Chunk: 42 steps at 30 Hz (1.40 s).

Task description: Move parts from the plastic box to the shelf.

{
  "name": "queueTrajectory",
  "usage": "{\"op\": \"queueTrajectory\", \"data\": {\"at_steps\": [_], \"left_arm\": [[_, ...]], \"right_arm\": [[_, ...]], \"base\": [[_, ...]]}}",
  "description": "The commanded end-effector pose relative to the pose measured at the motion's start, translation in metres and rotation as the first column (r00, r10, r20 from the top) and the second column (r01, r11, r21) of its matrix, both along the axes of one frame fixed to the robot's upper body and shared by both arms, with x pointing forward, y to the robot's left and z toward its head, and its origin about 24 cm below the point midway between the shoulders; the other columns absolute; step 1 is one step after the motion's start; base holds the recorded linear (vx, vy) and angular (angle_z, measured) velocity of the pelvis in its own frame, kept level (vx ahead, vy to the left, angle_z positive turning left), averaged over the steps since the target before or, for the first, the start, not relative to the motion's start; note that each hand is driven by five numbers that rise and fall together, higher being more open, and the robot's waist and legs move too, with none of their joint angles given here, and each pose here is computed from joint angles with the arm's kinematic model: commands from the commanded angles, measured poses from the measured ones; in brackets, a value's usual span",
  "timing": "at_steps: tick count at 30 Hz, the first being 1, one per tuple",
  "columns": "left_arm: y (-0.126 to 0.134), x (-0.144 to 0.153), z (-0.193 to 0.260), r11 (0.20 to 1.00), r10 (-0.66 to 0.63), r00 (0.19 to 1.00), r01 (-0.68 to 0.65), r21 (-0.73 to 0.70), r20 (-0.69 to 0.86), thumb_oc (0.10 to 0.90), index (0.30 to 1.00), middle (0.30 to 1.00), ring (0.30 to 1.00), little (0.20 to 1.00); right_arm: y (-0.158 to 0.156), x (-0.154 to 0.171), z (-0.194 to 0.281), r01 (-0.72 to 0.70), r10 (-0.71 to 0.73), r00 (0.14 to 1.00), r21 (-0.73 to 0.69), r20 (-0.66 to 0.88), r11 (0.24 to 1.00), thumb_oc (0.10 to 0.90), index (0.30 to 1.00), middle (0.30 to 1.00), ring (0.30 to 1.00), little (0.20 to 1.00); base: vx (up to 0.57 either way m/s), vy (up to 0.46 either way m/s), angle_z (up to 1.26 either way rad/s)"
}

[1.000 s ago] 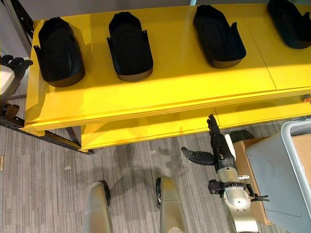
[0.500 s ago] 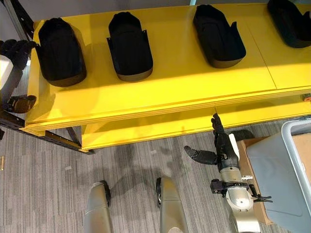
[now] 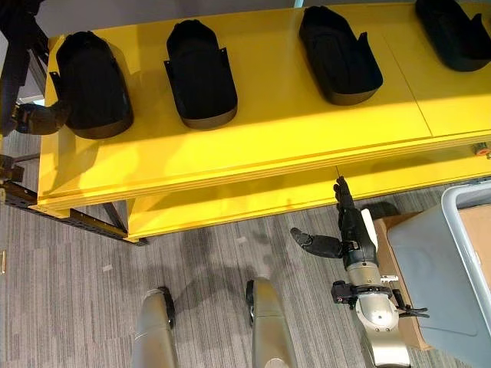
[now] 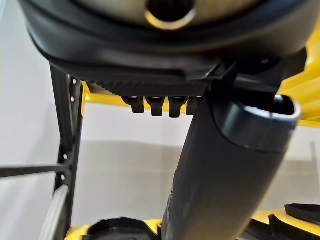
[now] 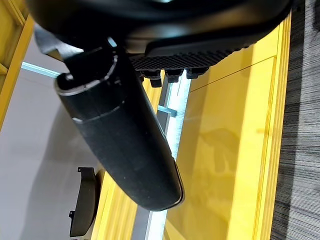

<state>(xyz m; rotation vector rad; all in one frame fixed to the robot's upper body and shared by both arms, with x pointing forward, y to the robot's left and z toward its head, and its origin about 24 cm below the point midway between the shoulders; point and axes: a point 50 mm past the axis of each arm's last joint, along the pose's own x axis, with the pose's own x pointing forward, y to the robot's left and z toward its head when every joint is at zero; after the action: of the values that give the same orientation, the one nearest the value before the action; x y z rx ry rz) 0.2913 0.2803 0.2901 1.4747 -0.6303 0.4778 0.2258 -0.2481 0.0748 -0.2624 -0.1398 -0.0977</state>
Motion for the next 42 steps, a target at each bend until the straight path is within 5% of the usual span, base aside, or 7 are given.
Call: {"op": "queueTrajectory", "data": {"at_steps": [1,20,42], "left_arm": [[-0.006,0.001,0.049,0.997,0.0,0.963,0.022,-0.077,0.27,0.9,1.0,1.0,1.0,1.0],[-0.01,0.053,0.044,0.99,0.113,0.985,-0.1,-0.102,0.134,0.9,1.0,1.0,1.0,1.0],[-0.001,0.062,0.064,0.963,0.257,0.959,-0.265,0.056,0.116,0.9,1.0,1.0,1.0,1.0]], "right_arm": [[0.005,0.006,0.051,-0.053,0.071,0.966,-0.08,0.248,0.995,0.9,1.0,1.0,1.0,1.0],[0.007,0.003,0.047,-0.065,0.081,0.968,-0.075,0.238,0.995,0.9,1.0,1.0,1.0,1.0],[0.005,-0.001,0.053,-0.07,0.096,0.962,-0.112,0.255,0.991,0.9,1.0,1.0,1.0,1.0]], "base": [[0.0,0.0,0.0],[0.0,0.0,0.0],[0.0,0.0,-0.01]]}}
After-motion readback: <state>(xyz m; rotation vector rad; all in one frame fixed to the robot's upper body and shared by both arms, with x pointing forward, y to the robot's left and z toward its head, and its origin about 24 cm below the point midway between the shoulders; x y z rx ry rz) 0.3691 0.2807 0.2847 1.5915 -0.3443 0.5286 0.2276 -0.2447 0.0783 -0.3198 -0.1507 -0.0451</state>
